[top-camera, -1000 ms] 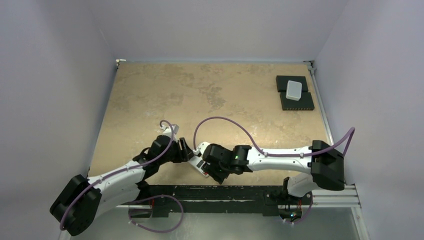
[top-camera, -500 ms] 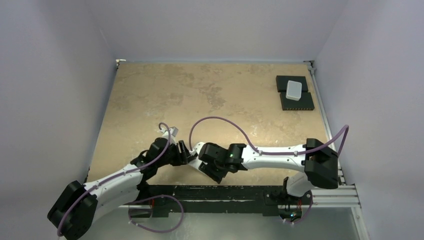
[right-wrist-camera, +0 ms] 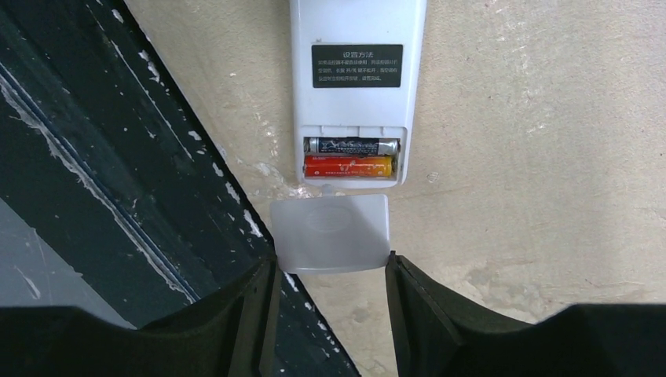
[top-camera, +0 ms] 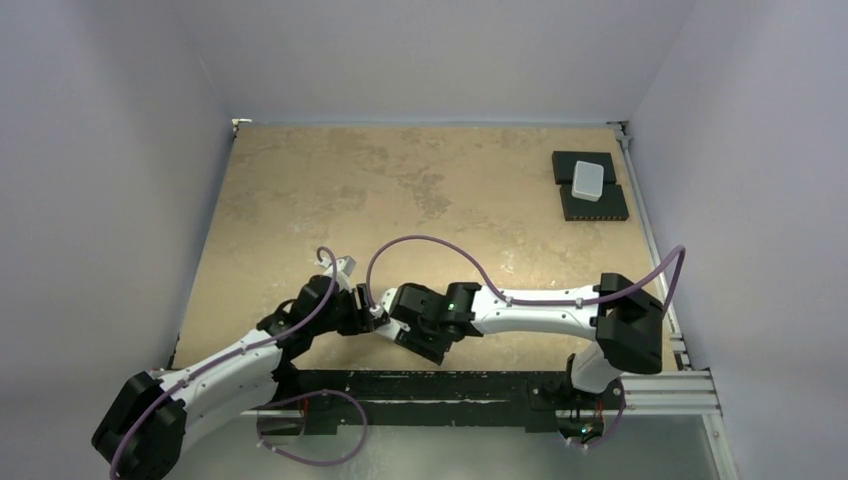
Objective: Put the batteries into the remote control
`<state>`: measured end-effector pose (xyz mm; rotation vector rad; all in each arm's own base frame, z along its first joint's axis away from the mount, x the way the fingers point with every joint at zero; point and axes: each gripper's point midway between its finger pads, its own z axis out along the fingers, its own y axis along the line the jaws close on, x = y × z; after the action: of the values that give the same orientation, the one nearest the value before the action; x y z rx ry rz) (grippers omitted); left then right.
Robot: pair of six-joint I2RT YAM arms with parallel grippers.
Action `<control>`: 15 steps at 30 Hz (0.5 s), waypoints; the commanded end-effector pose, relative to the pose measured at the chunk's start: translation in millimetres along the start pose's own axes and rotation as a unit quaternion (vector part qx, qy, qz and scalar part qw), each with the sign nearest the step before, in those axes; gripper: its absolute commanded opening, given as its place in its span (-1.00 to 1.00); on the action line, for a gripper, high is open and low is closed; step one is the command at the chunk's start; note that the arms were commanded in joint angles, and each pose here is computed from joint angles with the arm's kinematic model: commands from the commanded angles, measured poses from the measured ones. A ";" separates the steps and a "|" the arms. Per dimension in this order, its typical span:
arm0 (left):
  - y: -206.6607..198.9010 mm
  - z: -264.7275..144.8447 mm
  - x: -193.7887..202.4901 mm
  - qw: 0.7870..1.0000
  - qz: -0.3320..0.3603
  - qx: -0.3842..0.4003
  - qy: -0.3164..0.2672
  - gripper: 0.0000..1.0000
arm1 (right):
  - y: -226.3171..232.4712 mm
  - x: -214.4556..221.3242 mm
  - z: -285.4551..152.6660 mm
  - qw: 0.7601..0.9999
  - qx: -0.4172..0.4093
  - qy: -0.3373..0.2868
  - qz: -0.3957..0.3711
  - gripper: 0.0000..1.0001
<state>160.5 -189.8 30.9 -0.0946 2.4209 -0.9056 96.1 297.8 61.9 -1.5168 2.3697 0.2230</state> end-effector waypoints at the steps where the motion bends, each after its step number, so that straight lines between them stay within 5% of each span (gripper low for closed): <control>1: 14.2 -5.0 5.8 0.999 0.007 -0.040 0.016 0.09 | -3.4 -11.0 -4.3 1.000 -0.004 -0.001 -0.012 -0.52; 15: 15.2 -11.6 -6.6 0.998 0.004 -0.052 -0.018 0.11 | -10.0 -17.9 3.7 1.000 -0.009 0.015 0.002 -0.52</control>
<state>159.5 -175.9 30.6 -0.1252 2.4285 -0.8213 113.1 300.0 57.5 -1.5222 2.4096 0.1848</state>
